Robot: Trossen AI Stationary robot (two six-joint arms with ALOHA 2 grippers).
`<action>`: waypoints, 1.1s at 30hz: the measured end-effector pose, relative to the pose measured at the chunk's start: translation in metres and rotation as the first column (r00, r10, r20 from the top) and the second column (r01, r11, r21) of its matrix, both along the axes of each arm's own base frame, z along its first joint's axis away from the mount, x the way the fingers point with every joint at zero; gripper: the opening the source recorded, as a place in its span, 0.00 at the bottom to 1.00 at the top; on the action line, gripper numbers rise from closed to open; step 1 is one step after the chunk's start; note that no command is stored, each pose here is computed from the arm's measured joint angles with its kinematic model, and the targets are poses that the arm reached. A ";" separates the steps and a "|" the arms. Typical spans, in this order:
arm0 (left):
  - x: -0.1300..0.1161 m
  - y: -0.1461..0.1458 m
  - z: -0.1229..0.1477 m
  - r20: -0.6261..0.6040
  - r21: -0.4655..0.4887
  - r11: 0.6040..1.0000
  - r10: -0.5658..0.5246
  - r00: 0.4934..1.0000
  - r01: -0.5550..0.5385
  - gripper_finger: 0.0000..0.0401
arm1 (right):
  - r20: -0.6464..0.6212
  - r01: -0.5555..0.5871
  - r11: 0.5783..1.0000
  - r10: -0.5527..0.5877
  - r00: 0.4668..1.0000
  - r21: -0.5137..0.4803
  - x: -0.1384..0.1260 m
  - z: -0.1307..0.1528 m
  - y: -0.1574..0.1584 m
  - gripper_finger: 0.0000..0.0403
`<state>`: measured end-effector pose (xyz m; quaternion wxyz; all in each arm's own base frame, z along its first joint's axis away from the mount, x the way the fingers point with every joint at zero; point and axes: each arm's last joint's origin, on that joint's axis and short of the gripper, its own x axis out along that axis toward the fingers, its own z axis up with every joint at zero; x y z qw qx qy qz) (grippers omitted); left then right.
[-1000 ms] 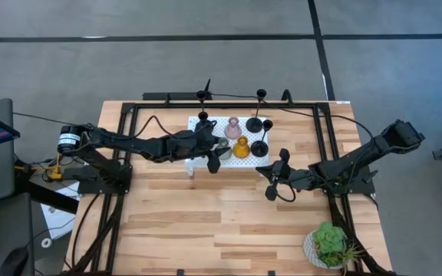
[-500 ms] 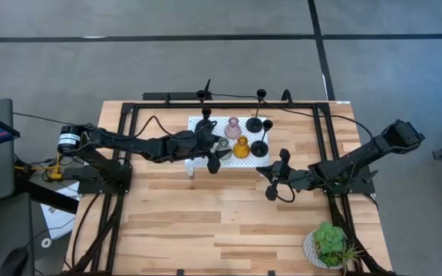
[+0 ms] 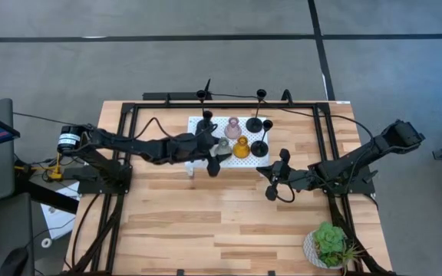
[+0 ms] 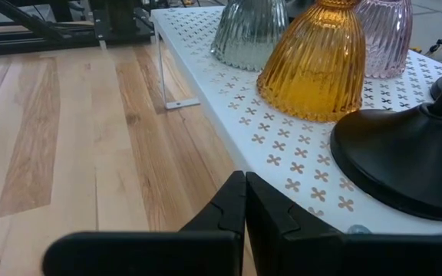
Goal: Pick & Place candle stick holders
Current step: Put the green candle holder on the shelf
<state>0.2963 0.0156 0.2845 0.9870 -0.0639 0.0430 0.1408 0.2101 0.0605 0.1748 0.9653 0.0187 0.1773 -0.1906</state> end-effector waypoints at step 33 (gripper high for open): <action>-0.046 -0.053 0.029 -0.055 0.141 0.990 0.032 0.998 -0.024 0.50 | 0.000 0.000 1.000 0.000 1.000 0.000 0.000 0.000 0.000 0.00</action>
